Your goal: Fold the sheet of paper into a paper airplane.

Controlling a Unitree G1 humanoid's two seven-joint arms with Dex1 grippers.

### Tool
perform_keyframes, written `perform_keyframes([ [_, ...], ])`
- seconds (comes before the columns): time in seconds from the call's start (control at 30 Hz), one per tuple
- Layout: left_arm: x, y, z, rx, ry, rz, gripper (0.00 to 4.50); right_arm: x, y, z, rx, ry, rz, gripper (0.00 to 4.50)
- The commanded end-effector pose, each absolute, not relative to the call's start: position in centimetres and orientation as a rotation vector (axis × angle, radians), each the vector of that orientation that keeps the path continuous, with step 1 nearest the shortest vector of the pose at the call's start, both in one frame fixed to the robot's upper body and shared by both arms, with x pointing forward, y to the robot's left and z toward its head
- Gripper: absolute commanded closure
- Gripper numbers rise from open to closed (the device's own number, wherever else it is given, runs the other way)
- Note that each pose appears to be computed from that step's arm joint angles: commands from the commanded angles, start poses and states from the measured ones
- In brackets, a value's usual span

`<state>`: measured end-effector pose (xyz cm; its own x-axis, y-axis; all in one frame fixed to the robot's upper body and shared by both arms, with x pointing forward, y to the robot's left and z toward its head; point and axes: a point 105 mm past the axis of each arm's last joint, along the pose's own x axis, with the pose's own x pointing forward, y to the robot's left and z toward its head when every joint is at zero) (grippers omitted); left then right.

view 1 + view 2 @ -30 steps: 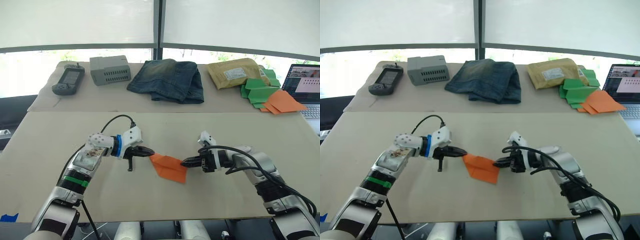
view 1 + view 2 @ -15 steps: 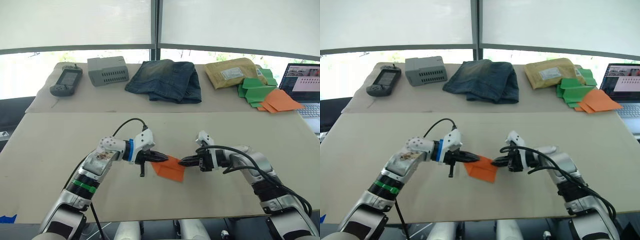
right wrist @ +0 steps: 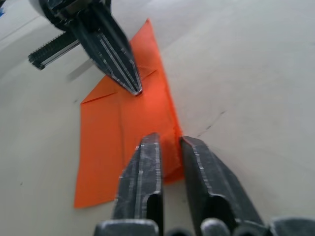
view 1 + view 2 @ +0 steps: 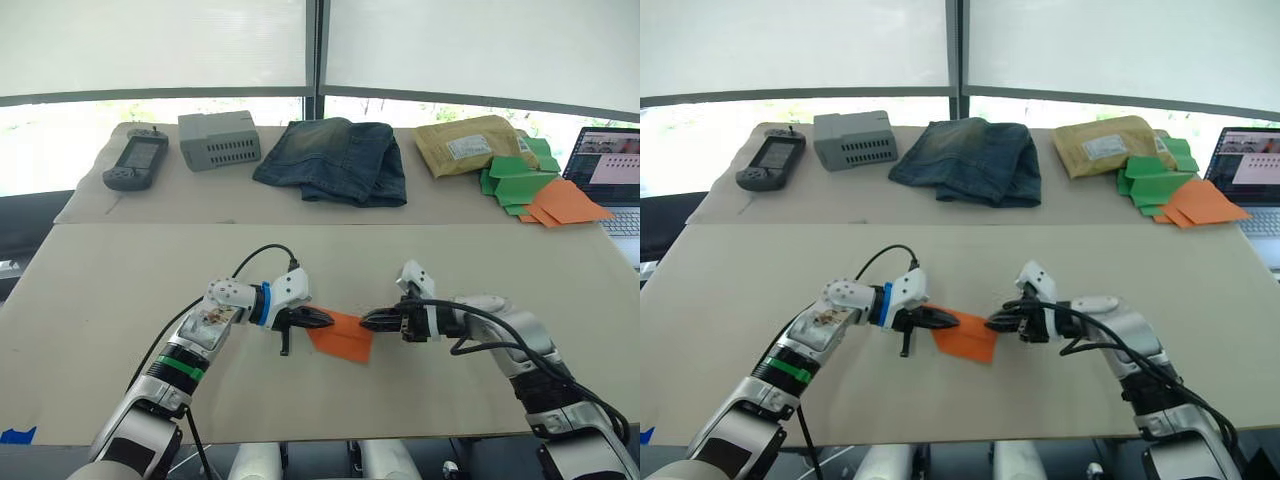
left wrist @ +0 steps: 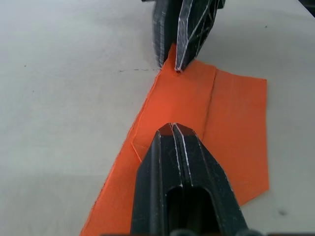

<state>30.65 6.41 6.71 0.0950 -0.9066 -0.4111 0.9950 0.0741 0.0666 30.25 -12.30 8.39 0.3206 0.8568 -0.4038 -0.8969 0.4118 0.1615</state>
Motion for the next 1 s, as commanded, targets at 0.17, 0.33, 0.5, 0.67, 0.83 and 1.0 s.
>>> perform_keyframes([
  [0.17,31.4,7.6,6.1,0.371,0.351,-1.403,4.5,29.9,-11.1,14.4,-0.196,0.196,1.126,2.17],
  [0.33,31.5,7.7,6.3,0.377,0.35,-1.403,4.5,28.2,-8.4,11.2,-0.282,0.236,1.158,3.73],
  [0.5,31.7,7.7,6.4,0.379,0.346,-1.397,4.5,28.1,-6.8,7.9,-0.294,0.249,1.134,4.48],
  [0.67,31.4,8.0,6.3,0.374,0.357,-1.399,4.5,28.1,-6.2,6.5,-0.27,0.285,1.13,4.48],
  [0.83,31.3,8.1,6.3,0.375,0.36,-1.407,4.5,27.9,-7.5,5.3,-0.314,0.324,1.106,4.48],
  [1.0,31.3,8.2,6.1,0.384,0.367,-1.41,4.5,26.5,-8.9,4.7,-0.349,0.349,1.133,4.48],
])
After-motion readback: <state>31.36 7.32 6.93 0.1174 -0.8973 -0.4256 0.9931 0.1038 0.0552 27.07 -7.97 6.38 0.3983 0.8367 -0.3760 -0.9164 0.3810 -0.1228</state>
